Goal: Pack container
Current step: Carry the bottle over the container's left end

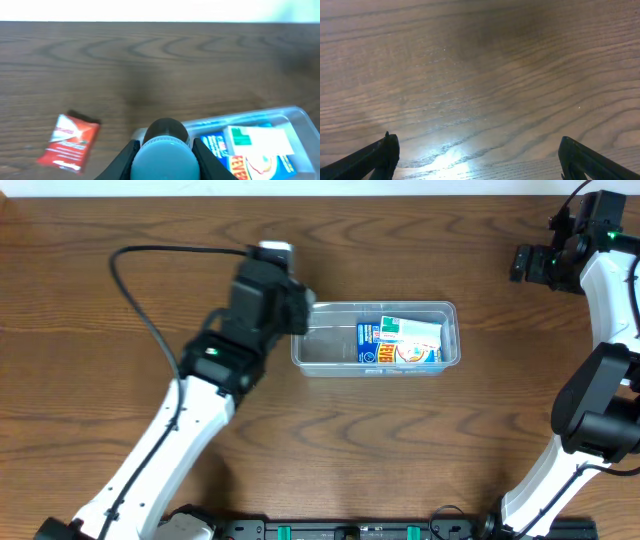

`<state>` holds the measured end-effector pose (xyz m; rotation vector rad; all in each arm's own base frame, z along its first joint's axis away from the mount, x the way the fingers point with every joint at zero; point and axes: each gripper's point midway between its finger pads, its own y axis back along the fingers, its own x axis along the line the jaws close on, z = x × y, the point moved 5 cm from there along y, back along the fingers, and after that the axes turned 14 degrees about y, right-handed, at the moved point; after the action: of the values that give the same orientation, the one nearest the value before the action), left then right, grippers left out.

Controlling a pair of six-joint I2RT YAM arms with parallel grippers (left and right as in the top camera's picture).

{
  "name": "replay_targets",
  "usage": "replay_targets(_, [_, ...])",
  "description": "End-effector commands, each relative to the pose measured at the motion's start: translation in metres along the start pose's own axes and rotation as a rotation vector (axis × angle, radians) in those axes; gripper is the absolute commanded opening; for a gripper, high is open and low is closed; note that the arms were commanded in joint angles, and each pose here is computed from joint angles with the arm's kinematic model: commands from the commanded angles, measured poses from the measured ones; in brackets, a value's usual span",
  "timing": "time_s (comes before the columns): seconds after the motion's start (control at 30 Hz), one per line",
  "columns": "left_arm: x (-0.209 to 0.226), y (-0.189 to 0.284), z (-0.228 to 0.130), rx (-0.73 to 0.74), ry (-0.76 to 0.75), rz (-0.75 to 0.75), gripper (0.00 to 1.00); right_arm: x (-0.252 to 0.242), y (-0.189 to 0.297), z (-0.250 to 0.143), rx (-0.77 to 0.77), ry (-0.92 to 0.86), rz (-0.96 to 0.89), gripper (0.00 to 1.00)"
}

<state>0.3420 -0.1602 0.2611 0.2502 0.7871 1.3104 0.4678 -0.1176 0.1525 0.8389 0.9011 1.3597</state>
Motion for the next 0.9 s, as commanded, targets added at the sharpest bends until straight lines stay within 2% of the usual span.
replay_targets(0.0, [-0.008, -0.007, -0.009, -0.032, -0.018, 0.076, 0.24, -0.003, 0.002, 0.001, -0.005, -0.01, -0.007, 0.99])
replay_targets(0.23, [-0.011, -0.038, -0.04, 0.037, -0.055, 0.149, 0.24, -0.003, 0.002, 0.001, -0.005, -0.011, -0.007, 0.99])
replay_targets(0.87, [0.012, -0.067, -0.065, 0.086, -0.033, 0.303, 0.23, -0.003, 0.002, 0.001, -0.005, -0.01, -0.007, 0.99])
